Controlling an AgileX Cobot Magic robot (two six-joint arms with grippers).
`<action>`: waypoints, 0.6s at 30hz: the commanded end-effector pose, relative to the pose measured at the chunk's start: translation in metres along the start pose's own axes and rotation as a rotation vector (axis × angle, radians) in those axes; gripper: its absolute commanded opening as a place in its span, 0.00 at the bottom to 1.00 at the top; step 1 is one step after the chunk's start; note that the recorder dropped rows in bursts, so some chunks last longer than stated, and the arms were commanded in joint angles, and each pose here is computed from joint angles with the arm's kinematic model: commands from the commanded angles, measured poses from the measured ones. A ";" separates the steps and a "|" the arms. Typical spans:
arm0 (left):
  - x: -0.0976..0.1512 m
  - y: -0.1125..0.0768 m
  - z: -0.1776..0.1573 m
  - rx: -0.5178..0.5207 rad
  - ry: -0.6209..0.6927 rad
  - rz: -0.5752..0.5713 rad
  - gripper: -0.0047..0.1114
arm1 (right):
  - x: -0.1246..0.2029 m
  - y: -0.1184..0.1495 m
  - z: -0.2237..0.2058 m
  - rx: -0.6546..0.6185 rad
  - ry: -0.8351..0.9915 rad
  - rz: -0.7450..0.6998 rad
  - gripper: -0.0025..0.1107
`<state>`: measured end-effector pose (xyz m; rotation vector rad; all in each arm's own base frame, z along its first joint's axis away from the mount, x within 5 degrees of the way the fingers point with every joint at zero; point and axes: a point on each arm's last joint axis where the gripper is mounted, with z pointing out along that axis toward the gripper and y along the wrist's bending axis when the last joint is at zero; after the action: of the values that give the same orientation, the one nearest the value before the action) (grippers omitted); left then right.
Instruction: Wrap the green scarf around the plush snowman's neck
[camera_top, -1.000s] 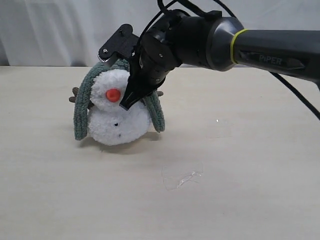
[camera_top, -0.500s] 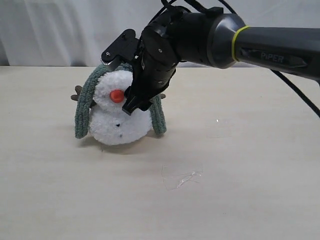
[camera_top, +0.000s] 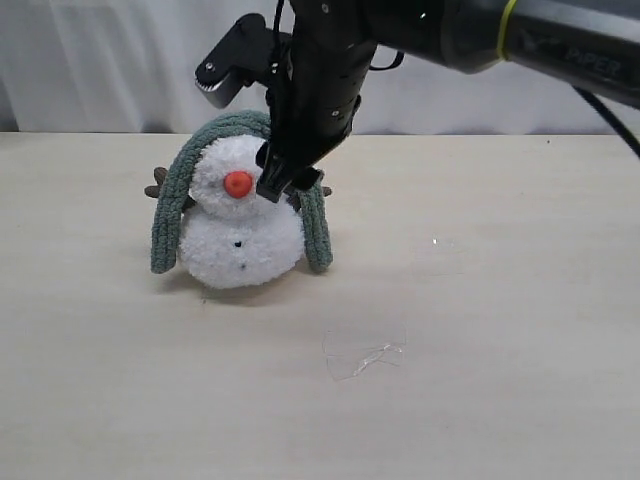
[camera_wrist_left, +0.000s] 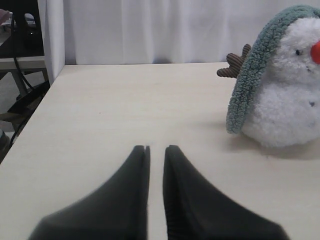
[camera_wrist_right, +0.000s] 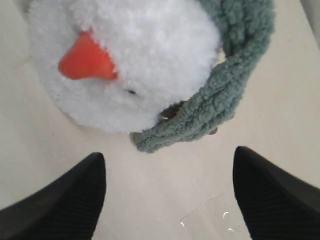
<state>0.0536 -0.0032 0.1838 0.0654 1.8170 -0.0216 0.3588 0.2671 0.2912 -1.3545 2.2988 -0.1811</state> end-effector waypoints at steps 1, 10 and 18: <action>0.000 0.000 0.000 0.008 -0.011 -0.005 0.14 | 0.000 -0.009 -0.038 0.034 -0.088 0.034 0.62; 0.000 0.000 0.000 0.008 -0.011 -0.005 0.14 | 0.004 -0.009 -0.087 0.008 -0.265 0.117 0.24; -0.028 0.001 -0.004 0.026 -0.323 -0.212 0.14 | 0.021 -0.002 -0.101 0.051 -0.430 0.164 0.11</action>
<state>0.0561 -0.0028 0.1989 0.0563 1.6479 -0.0179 0.3123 0.2414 0.3723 -1.1032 2.0689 0.0617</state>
